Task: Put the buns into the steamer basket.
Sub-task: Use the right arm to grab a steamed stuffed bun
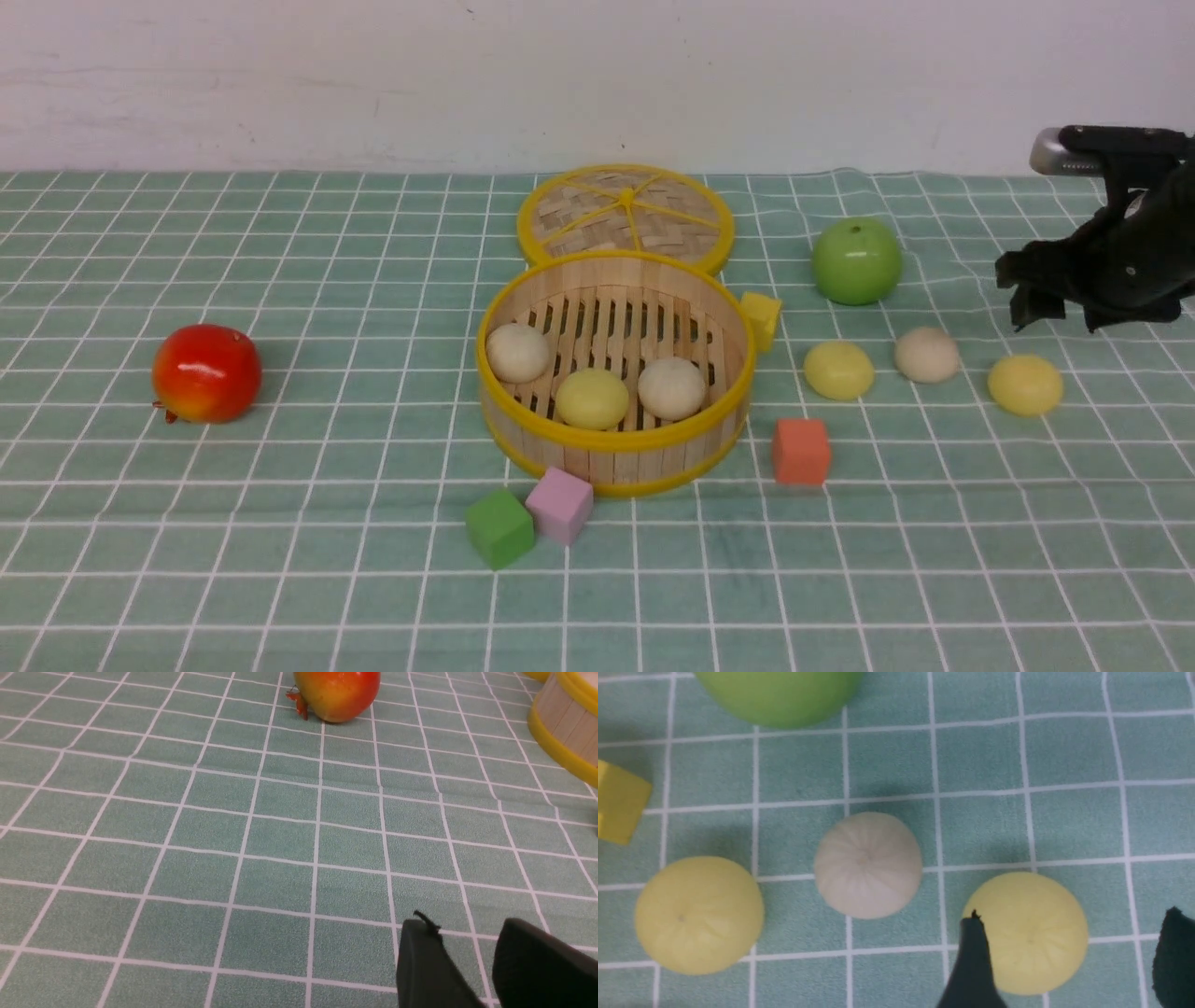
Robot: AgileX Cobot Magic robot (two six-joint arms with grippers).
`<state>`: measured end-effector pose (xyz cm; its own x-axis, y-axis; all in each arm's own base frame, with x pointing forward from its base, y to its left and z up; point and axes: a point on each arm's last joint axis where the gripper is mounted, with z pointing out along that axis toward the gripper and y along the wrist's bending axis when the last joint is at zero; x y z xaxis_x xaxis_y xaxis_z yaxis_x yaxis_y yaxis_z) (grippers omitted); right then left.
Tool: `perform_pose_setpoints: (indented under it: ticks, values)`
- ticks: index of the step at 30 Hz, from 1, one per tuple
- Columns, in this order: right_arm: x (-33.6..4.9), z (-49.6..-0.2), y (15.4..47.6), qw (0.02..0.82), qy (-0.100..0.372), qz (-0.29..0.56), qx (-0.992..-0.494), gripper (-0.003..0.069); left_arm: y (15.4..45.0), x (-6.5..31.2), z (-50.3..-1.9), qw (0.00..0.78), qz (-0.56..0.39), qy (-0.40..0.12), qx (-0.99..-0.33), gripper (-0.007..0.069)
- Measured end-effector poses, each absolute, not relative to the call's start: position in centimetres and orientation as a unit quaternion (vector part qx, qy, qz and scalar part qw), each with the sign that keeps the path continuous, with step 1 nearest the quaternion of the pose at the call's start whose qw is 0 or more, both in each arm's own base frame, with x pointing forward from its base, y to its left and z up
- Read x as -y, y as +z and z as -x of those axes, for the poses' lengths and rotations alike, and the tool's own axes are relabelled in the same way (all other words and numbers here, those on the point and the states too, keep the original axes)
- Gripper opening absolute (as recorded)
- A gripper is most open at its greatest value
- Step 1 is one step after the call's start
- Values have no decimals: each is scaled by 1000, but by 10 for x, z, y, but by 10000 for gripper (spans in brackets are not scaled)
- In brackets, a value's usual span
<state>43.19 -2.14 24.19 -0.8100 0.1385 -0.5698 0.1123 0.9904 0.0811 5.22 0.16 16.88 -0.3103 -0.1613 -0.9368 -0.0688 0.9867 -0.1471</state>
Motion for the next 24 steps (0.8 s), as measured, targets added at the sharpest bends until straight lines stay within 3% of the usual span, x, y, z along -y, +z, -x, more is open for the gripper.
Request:
perform_pose_setpoints:
  ticks: [6, 13, 17, 24]
  values:
    - [23, -453, 232, 268, 18, -62, -961, 387, 169, -2, -52, 583, 71, -40, -808, 235]
    - [30, -453, 213, 227, 14, -67, -972, 223, 169, -2, -52, 583, 71, -40, -808, 238]
    - [32, -453, 207, 218, 14, -70, -973, 217, 169, -2, -52, 583, 71, -40, -808, 238]
    - [32, -455, 206, 222, 19, -75, -972, 285, 169, -2, -52, 583, 71, -40, -808, 238]
